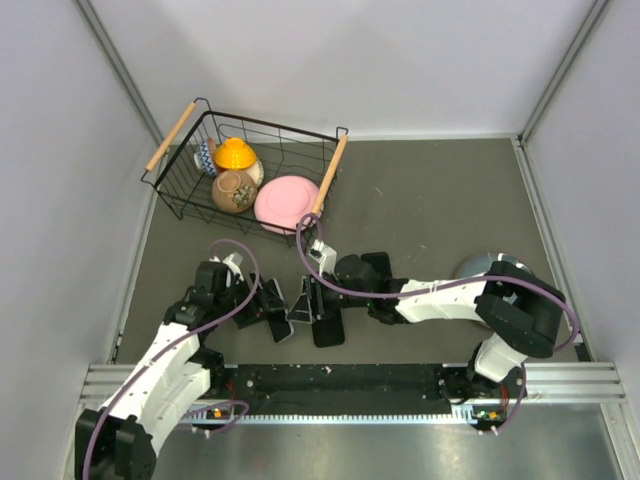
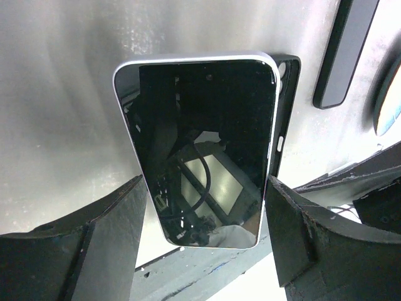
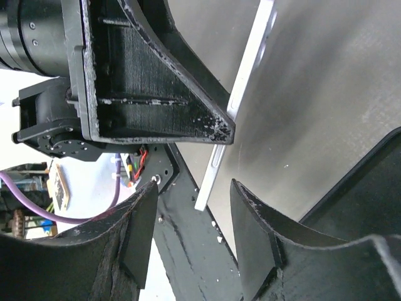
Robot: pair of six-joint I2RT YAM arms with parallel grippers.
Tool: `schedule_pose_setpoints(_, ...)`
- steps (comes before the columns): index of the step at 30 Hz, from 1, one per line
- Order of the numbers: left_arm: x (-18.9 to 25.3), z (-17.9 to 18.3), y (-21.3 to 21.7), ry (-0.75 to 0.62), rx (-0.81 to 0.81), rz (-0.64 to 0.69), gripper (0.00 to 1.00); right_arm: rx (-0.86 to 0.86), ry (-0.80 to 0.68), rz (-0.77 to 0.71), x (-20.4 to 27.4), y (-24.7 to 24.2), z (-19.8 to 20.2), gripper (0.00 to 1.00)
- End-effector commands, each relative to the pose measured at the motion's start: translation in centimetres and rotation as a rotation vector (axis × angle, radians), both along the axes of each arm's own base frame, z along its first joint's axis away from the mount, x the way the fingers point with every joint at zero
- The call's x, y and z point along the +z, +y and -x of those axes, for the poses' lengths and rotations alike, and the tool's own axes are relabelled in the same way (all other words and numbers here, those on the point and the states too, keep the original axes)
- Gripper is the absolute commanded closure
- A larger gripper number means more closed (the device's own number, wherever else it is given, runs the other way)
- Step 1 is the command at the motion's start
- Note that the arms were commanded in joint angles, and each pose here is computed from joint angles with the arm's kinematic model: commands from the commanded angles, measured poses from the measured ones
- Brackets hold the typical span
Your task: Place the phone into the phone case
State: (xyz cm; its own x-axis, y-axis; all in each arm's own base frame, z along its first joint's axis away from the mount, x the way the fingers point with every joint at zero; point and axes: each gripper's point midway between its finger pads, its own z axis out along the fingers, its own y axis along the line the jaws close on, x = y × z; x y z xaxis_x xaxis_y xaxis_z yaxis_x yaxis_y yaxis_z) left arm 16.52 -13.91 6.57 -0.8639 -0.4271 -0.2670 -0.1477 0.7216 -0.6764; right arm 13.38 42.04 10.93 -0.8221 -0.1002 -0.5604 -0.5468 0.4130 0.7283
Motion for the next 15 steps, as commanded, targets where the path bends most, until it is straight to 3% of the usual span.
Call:
schedule_pose_setpoints(1,2.6,-2.1,-1.3,-0.114,-0.012,0.032,1.0,-0.013,-0.026,-0.086,2.8,1.7,-0.9,0.51)
schedule_pose_setpoints(15,2.9,-2.2,-3.2,-0.1,-0.017,0.065,1.0,-0.069,-0.062,0.17,-2.0,0.5,-1.5,0.53)
